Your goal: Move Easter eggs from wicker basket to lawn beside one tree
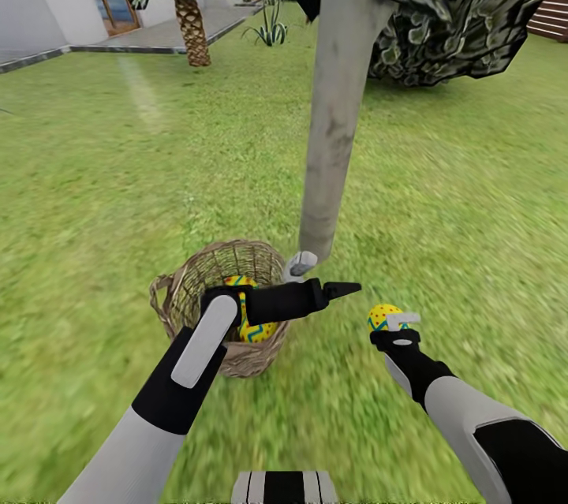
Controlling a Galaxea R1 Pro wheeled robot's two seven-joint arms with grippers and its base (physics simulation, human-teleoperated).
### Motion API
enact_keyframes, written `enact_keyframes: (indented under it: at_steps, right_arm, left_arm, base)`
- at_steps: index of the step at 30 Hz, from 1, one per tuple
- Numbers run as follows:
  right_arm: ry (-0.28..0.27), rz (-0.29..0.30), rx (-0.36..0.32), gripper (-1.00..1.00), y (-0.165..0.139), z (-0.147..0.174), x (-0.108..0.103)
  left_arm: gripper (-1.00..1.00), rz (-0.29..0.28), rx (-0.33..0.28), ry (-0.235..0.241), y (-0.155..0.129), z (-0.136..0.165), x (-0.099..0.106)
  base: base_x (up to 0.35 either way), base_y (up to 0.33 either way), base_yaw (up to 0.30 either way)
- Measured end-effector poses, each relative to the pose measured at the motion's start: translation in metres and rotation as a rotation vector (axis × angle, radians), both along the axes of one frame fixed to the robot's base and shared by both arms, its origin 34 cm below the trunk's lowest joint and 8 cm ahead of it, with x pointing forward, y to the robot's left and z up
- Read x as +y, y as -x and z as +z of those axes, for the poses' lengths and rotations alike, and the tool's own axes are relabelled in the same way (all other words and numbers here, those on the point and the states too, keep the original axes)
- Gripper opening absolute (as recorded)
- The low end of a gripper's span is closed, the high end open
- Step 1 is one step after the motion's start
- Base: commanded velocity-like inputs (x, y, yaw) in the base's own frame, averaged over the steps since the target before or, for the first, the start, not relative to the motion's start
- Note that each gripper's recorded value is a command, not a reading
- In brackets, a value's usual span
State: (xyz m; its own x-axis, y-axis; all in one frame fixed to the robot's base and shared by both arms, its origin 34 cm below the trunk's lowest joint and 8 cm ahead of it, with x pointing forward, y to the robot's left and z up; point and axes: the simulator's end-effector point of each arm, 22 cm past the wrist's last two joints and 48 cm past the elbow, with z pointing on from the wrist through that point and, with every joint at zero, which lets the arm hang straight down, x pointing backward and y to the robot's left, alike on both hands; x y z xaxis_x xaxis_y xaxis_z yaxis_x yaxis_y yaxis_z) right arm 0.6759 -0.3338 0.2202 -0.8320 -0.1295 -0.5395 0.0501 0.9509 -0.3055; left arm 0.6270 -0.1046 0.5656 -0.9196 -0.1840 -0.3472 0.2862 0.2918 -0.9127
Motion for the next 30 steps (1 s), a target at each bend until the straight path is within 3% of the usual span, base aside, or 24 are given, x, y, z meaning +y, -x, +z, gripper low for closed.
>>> enact_keyframes:
  at_steps: [6, 11, 27, 30]
  right_arm:
    - [0.008, -0.008, 0.022, -1.0, 0.007, -0.014, -0.003]
    - [0.012, -0.011, 0.039, -1.0, 0.013, -0.026, -0.004]
    - [0.046, -0.031, 0.064, -1.0, 0.025, -0.057, -0.012]
    - [0.042, -0.025, 0.039, -1.0, 0.023, -0.06, -0.01]
  left_arm:
    - [1.0, -0.002, 0.026, 0.004, -0.001, -0.013, -0.001]
    - [1.0, -0.009, 0.072, 0.057, 0.001, -0.016, -0.003]
    - [1.0, -0.009, 0.138, 0.059, -0.001, -0.053, -0.003]
    - [1.0, -0.008, 0.151, 0.059, -0.001, -0.06, -0.003]
  base:
    - [0.0, 0.0, 0.0]
    - [0.0, 0.0, 0.0]
    - [0.0, 0.0, 0.0]
    - [0.0, 0.0, 0.0]
